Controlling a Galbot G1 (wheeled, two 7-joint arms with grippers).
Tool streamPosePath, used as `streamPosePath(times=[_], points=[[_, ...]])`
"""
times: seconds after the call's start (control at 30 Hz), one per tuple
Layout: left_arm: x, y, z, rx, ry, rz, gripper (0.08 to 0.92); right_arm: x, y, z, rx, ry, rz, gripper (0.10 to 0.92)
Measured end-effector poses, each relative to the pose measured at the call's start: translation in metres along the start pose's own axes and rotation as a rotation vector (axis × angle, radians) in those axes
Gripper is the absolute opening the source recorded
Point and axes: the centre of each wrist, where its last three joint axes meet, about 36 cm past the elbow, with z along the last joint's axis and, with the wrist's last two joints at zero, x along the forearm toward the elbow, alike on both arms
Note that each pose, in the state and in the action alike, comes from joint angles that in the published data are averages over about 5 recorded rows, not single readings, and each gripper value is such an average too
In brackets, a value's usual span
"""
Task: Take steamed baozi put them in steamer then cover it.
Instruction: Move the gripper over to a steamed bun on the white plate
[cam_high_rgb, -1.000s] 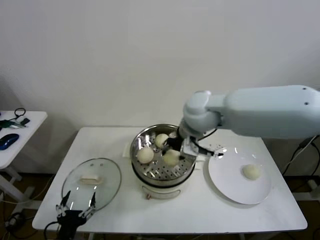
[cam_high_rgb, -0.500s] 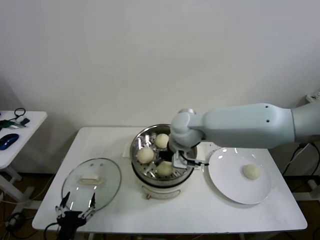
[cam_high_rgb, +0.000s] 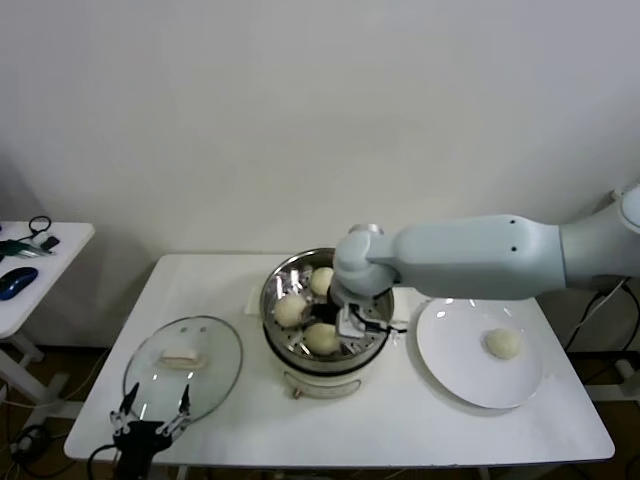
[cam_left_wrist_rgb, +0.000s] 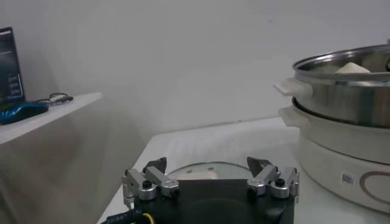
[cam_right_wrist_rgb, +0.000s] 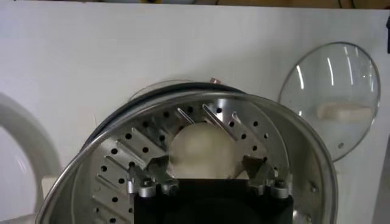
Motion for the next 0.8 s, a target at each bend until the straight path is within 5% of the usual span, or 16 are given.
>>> streamPosePath(times=[0.4, 0.8], points=[[-0.001, -0.002, -0.001, 0.003, -0.006, 0.006, 0.823, 0.062, 0.049, 0.055, -0.326, -0.010, -0.070, 0.823], [-0.005, -0.003, -0.001, 0.006, -0.010, 0.012, 0.823, 0.099, 0.219, 0.113, -0.951, 0.047, -0.120, 0.823]])
